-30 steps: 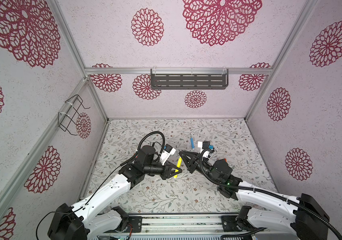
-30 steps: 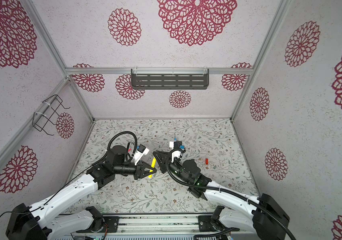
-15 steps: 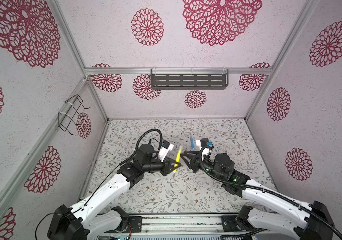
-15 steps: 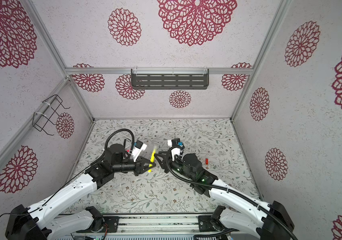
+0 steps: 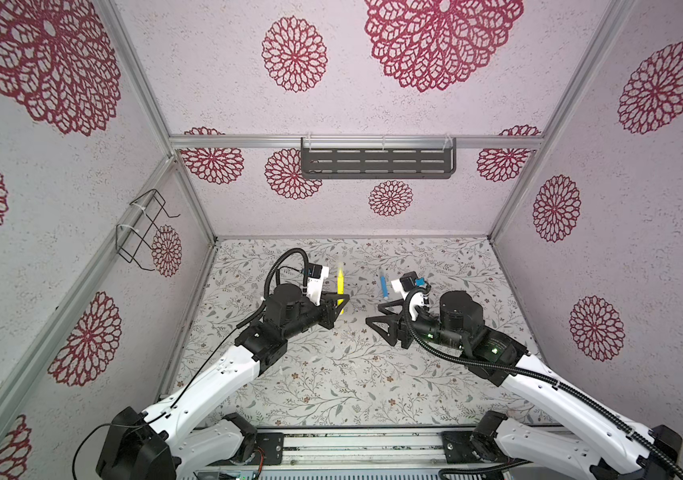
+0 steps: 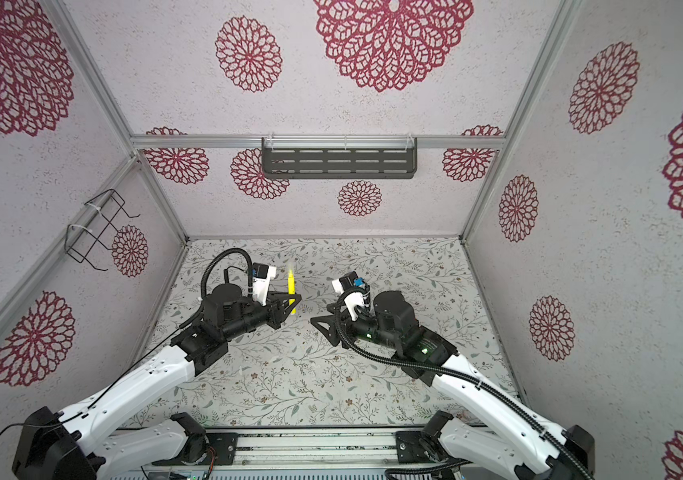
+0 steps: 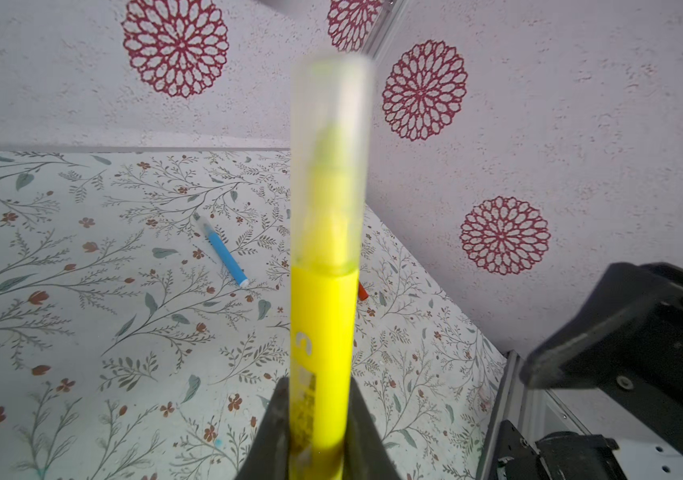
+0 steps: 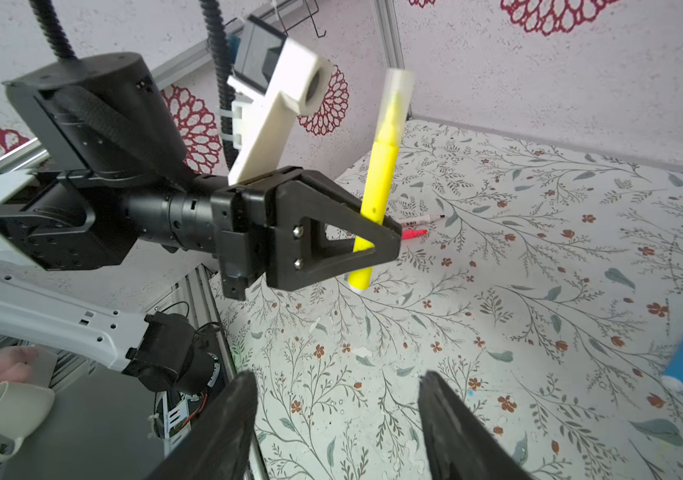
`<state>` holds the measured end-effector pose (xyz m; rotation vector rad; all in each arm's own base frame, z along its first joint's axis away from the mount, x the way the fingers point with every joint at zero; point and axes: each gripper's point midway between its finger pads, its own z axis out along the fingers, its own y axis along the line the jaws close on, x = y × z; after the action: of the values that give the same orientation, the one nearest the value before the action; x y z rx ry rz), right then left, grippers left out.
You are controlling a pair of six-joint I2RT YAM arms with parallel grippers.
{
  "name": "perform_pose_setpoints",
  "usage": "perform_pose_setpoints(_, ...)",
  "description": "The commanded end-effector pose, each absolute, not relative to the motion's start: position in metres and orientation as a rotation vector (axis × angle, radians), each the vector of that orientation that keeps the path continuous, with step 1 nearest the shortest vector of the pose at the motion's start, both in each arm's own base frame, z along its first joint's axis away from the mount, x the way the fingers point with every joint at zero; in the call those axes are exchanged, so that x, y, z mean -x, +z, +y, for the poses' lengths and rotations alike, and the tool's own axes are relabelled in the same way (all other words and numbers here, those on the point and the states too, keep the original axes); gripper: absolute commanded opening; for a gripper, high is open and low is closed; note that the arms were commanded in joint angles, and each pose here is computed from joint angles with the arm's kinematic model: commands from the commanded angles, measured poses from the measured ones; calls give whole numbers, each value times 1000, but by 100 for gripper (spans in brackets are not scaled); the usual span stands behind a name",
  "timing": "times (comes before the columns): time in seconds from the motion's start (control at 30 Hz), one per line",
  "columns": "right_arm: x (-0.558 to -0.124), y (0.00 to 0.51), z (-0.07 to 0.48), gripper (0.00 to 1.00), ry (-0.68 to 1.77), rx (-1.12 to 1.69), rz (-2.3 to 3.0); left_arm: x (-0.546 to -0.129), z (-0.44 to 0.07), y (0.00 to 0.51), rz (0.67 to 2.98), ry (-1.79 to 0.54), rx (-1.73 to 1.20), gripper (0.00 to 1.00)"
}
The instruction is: Insert the pens into the pen caps
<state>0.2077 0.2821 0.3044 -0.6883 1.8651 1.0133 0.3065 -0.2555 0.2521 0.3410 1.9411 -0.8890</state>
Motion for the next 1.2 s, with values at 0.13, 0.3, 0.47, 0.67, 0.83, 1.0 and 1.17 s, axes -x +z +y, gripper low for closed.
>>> perform_pose_setpoints(0.13,-237,289,233,66,724,505,1956,-345,-274,224,2105,-812,-266,0)
perform_pose_setpoints(0.3,-244,292,215,68,696,411,1953,-372,-285,183,2254,-736,-159,9)
perform_pose_setpoints(0.47,-248,280,207,68,685,362,1987,-401,-302,137,2396,-697,-74,16)
perform_pose_setpoints(0.67,-245,278,200,68,678,343,1991,-431,-324,102,2467,-693,-28,25)
perform_pose_setpoints(0.83,-242,274,193,68,665,331,1996,-450,-329,87,2482,-682,5,28)
perform_pose_setpoints(1.0,-242,269,192,68,666,326,2003,-462,-334,72,2514,-661,15,29)
perform_pose_setpoints(1.17,-240,272,188,68,656,320,1994,-464,-334,73,2509,-657,25,31)
